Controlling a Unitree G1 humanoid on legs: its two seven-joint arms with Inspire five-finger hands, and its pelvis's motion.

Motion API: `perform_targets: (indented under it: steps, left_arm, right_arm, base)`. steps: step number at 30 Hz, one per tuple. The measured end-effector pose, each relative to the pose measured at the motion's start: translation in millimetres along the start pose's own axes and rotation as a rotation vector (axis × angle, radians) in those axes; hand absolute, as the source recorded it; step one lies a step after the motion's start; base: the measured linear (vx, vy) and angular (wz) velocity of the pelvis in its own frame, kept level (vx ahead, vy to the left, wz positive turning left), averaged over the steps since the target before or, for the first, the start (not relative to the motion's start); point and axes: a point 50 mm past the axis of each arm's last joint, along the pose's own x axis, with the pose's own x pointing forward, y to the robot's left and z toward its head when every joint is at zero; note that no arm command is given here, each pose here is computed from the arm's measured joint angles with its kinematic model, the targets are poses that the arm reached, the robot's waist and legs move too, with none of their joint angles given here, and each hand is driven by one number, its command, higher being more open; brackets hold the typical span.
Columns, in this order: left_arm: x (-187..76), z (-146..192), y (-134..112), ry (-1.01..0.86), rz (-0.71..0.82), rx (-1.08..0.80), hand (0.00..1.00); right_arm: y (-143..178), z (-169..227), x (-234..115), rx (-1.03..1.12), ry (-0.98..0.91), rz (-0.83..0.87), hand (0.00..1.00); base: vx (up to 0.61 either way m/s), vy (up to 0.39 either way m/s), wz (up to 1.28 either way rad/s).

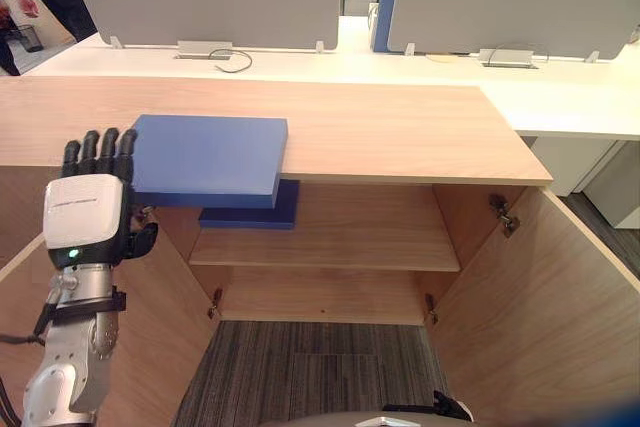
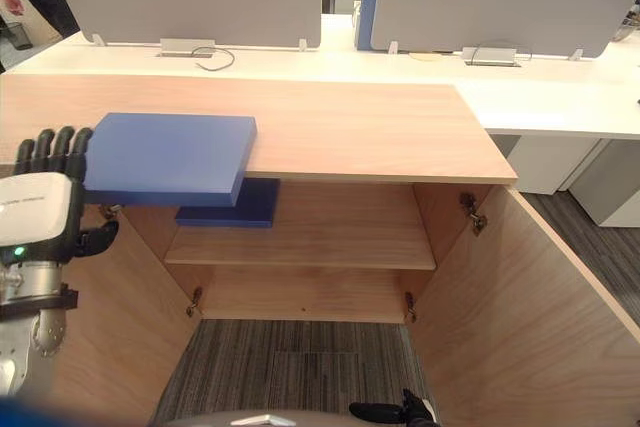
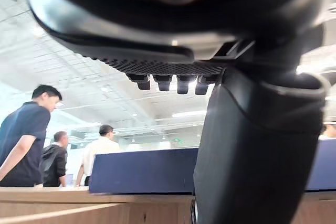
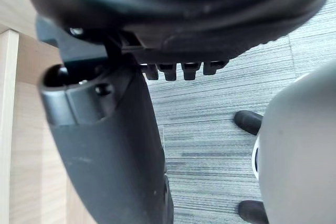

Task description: Walk over to the cabinet, pick up the folder, carry it to the office cabinet, place the folder inside the office cabinet, then close the office cabinet door

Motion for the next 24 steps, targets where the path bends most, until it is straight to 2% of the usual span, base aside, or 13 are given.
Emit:
perform_targets:
  steps: [10,14,15,20,24]
  left_arm:
    - [7,25,-12,-0.116,-0.034,-0.019,1.0]
    - [5,28,-29,-0.117,-0.111,-0.028,1.0]
    - [3,28,-35,-0.118,-0.139,-0.029,0.0]
    - [5,29,-48,-0.11,-0.199,-0.029,0.0]
    - [25,34,-39,-0.11,-0.122,-0.037,0.0]
  right_arm:
    - [-2,-5,-2,-0.018,-0.004,-0.006,1.0]
    - [-1,-4,-2,-0.02,-0.006,-0.003,1.0]
    - [-1,-4,-2,-0.02,-0.005,-0.002,1.0]
    - [1,-5,-2,-0.019,-0.004,0.002,1.0]
    - [1,-5,-2,-0.022,-0.004,0.002,1.0]
  base:
    - [-0.02,-0.003,-0.05]
    - [-0.02,-0.005,-0.05]
    - [-0.01,0.0,-0.09]
    - [-0.01,0.0,-0.06]
    - [-0.01,0.002,-0.02]
